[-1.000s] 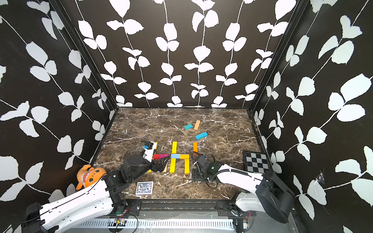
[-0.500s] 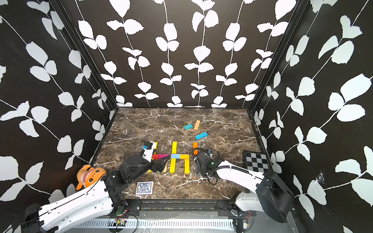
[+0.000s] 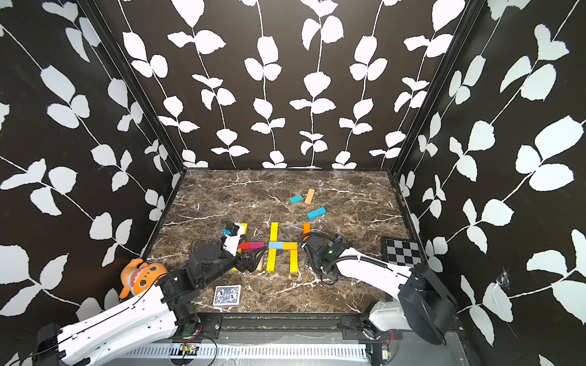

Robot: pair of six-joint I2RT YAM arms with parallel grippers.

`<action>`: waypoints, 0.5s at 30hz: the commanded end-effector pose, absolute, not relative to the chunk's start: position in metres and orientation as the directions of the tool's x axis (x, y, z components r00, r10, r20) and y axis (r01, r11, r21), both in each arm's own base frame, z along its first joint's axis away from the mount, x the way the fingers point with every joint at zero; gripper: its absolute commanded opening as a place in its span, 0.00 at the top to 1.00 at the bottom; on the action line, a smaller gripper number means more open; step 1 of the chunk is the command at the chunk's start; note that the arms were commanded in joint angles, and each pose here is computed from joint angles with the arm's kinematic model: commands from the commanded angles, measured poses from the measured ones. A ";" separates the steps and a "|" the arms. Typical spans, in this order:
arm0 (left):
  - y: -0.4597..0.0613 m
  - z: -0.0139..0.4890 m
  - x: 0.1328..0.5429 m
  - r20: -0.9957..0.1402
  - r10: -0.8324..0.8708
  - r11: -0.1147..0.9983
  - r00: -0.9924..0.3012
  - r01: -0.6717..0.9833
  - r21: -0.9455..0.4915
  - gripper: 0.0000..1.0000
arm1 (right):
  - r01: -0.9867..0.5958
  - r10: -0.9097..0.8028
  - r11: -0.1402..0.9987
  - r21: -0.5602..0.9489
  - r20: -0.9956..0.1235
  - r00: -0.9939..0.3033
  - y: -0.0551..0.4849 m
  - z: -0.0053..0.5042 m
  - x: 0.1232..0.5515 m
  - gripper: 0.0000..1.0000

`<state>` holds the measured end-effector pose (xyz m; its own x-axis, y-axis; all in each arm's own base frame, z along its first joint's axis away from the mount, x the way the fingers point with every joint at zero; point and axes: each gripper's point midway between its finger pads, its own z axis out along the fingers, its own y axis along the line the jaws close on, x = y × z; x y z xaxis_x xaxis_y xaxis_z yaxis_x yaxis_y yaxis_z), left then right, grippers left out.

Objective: Assemble the letter h with building blocks
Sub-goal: Place the building block at the center of the board.

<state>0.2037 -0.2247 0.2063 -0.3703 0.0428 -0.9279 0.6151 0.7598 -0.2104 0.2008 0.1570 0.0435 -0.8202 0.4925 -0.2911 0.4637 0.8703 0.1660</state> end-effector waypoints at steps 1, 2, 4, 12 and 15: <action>-0.224 0.209 0.202 -0.934 0.032 0.748 -0.357 0.628 -0.214 0.01 | 0.570 0.589 0.807 0.150 -0.272 -0.762 0.153 0.036 0.201 0.10; -0.224 0.209 0.201 -0.934 0.032 0.747 -0.355 0.629 -0.214 0.01 | 0.574 0.589 0.807 0.141 -0.268 -0.762 0.153 0.034 0.202 0.10; -0.224 0.209 0.201 -0.934 0.028 0.745 -0.355 0.631 -0.218 0.01 | 0.576 0.589 0.806 0.134 -0.269 -0.762 0.154 0.031 0.205 0.10; -0.221 0.208 0.199 -0.935 0.020 0.744 -0.354 0.630 -0.223 0.01 | 0.575 0.576 0.814 0.081 -0.239 -0.782 0.150 0.019 0.208 0.13; -0.220 0.207 0.199 -0.934 0.019 0.746 -0.356 0.627 -0.224 0.01 | 0.567 0.568 0.821 0.067 -0.208 -0.797 0.148 0.014 0.207 0.14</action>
<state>0.1983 -0.2220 0.2079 -0.3616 0.0286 -0.9319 0.6284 0.7459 -0.2209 0.2080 0.1484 0.0169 -0.8139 0.5288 -0.2408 0.5289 0.8458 0.0696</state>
